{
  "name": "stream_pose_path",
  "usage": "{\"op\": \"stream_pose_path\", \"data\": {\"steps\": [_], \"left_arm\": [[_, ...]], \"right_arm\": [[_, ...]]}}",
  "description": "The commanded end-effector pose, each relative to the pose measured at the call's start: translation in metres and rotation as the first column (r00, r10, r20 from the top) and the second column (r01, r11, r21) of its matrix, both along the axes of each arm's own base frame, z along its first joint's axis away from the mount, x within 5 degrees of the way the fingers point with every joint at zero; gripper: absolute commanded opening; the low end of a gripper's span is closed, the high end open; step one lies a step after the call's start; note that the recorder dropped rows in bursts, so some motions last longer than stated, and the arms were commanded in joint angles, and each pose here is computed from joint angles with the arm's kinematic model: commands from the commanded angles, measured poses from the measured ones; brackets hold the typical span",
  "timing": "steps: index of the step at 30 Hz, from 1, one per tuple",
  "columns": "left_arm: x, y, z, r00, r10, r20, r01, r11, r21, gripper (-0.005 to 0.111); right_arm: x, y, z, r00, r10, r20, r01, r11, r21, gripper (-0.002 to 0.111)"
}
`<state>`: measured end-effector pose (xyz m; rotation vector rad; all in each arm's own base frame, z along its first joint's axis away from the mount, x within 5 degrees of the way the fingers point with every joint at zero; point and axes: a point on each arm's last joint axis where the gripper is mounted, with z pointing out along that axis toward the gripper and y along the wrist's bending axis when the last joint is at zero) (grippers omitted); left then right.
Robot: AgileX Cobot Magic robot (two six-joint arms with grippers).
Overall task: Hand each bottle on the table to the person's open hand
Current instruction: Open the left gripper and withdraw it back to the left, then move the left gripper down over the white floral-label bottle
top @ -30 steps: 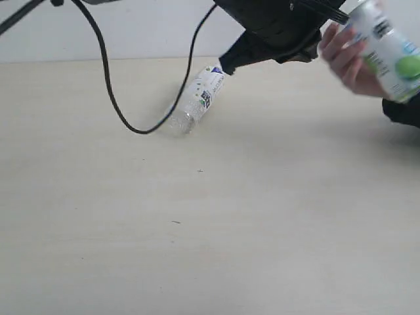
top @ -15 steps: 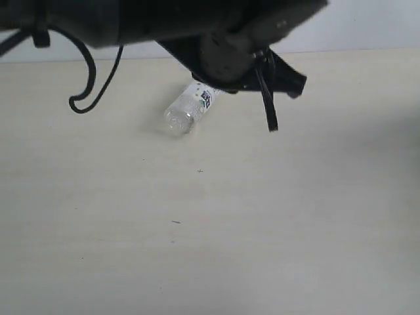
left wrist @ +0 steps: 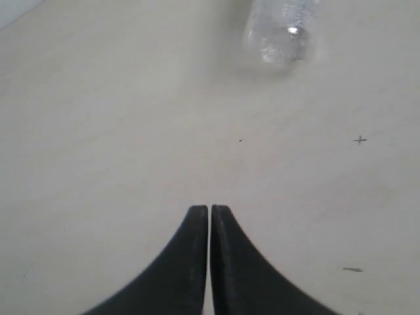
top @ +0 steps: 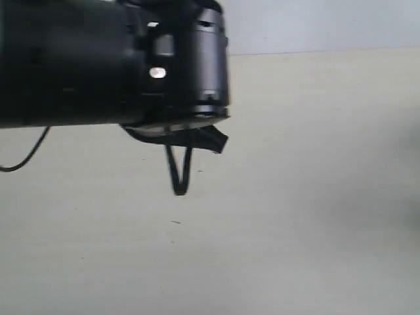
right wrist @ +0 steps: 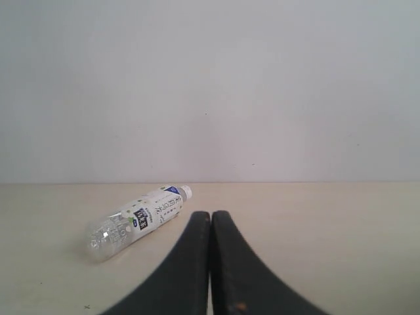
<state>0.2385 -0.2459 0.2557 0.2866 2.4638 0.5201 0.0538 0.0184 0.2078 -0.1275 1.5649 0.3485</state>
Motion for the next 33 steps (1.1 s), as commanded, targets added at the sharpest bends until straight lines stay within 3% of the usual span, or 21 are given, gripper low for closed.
{"op": "stream_pose_path", "data": {"steps": [1,2,4,5,9,11,16,21,24,27,29,33], "left_arm": [[-0.025,0.023,0.011,0.983,-0.152,0.1,0.171,0.959,-0.226,0.004],[-0.033,0.021,0.01,0.936,-0.306,0.176,0.348,0.882,-0.318,0.004],[-0.045,0.023,0.009,0.869,-0.429,0.248,0.493,0.791,-0.361,0.004],[-0.049,0.025,0.008,0.854,-0.45,0.261,0.519,0.77,-0.37,0.004],[-0.066,0.048,-0.003,0.891,-0.385,0.239,0.453,0.77,-0.449,0.004],[-0.076,0.059,-0.005,0.888,-0.391,0.242,0.46,0.754,-0.469,0.004],[-0.11,0.101,0.004,0.86,-0.385,0.334,0.51,0.665,-0.546,0.004],[-0.117,0.115,0.011,0.84,-0.381,0.386,0.54,0.661,-0.521,0.004],[-0.116,0.111,0.015,0.773,-0.453,0.444,0.63,0.636,-0.446,0.004],[-0.118,0.105,0.021,0.647,-0.564,0.513,0.754,0.572,-0.322,0.004],[-0.113,0.103,0.027,0.672,-0.531,0.517,0.73,0.594,-0.338,0.004],[-0.096,0.103,0.037,0.737,-0.454,0.501,0.633,0.723,-0.277,0.004]], "right_arm": [[0.0,-0.001,-0.001,1.0,-0.006,0.009,0.006,1.0,-0.009,0.0],[0.0,-0.001,-0.001,1.0,-0.006,0.009,0.006,1.0,-0.009,0.0],[0.0,-0.001,-0.001,1.0,-0.006,0.009,0.006,1.0,-0.009,0.0],[0.0,-0.001,-0.001,1.0,-0.006,0.009,0.006,1.0,-0.009,0.0],[0.0,-0.001,-0.001,1.0,-0.006,0.009,0.006,1.0,-0.009,0.0],[0.0,-0.001,-0.001,1.0,-0.006,0.009,0.006,1.0,-0.009,0.0],[0.0,-0.001,-0.001,1.0,-0.006,0.009,0.006,1.0,-0.009,0.0],[0.0,-0.001,-0.001,1.0,-0.006,0.009,0.006,1.0,-0.009,0.0],[0.0,-0.001,-0.001,1.0,-0.006,0.009,0.006,1.0,-0.009,0.0],[0.0,-0.001,-0.001,1.0,-0.006,0.009,0.006,1.0,-0.009,0.0],[0.0,-0.001,-0.001,1.0,-0.006,0.009,0.006,1.0,-0.009,0.0],[0.0,-0.001,-0.001,1.0,-0.006,0.009,0.006,1.0,-0.009,0.0]]}}
